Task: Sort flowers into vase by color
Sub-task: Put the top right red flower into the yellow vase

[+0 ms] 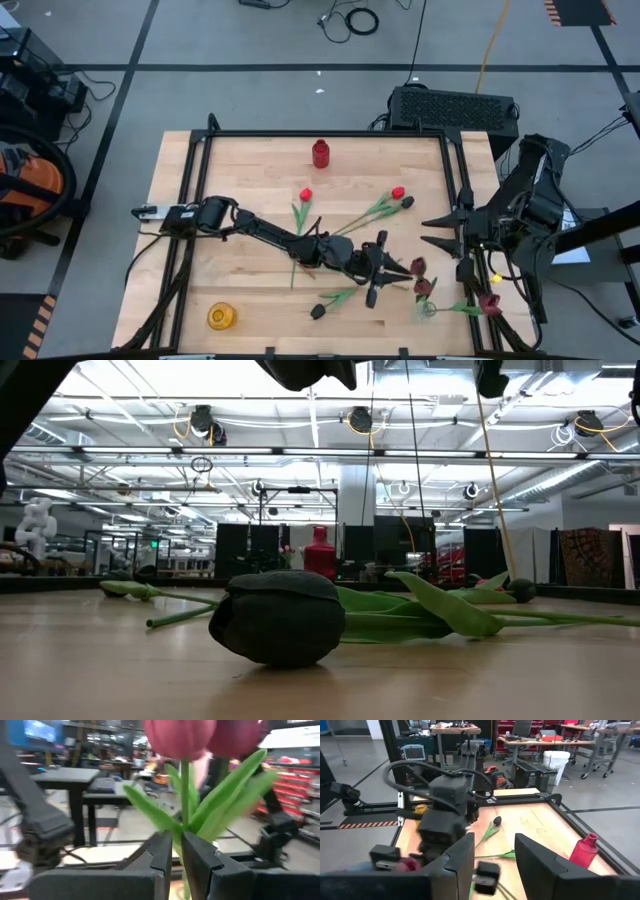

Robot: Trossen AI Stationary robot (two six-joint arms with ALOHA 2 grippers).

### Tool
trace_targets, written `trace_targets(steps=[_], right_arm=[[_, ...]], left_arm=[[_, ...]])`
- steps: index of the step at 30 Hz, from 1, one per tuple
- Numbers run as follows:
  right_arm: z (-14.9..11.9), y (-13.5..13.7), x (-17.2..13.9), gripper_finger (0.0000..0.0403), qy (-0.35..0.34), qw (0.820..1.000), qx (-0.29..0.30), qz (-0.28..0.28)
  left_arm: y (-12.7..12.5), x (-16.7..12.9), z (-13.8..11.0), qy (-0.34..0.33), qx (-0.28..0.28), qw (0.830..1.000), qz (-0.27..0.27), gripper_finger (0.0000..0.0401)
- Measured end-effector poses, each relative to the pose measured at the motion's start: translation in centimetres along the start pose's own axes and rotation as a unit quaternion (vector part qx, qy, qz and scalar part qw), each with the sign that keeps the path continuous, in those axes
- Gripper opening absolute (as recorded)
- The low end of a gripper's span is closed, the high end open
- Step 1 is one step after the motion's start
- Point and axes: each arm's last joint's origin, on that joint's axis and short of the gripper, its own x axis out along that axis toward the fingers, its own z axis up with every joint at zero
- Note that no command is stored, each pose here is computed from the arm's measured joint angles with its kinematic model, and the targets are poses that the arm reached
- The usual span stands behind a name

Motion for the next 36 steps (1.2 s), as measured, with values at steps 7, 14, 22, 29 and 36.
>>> trace_targets(steps=[7,14,22,29,36], right_arm=[[0.0,-0.1,0.0,0.0132,0.002,1.0,-0.007,0.006],[0.2,-0.4,-0.2,0.0132,-0.001,1.0,-0.004,0.005],[0.2,-0.6,-0.2,0.0132,-0.016,0.999,-0.015,-0.028],[-1.2,-1.5,-0.1,0.0132,-0.025,0.993,-0.028,-0.109],[-1.5,-2.2,0.0,0.0132,-0.071,0.984,0.009,-0.166]], left_arm=[[-0.1,0.0,0.5,-0.025,-0.011,0.999,0.018,0.0047],[0.2,0.0,-0.5,0.023,0.011,0.999,0.024,0.0047],[2.1,-1.8,3.8,0.121,0.012,0.991,0.046,0.0047],[2.3,-6.1,4.2,0.335,0.014,0.93,0.147,0.0047],[1.3,-9.7,-0.7,0.451,0.062,0.858,0.24,0.0047]])
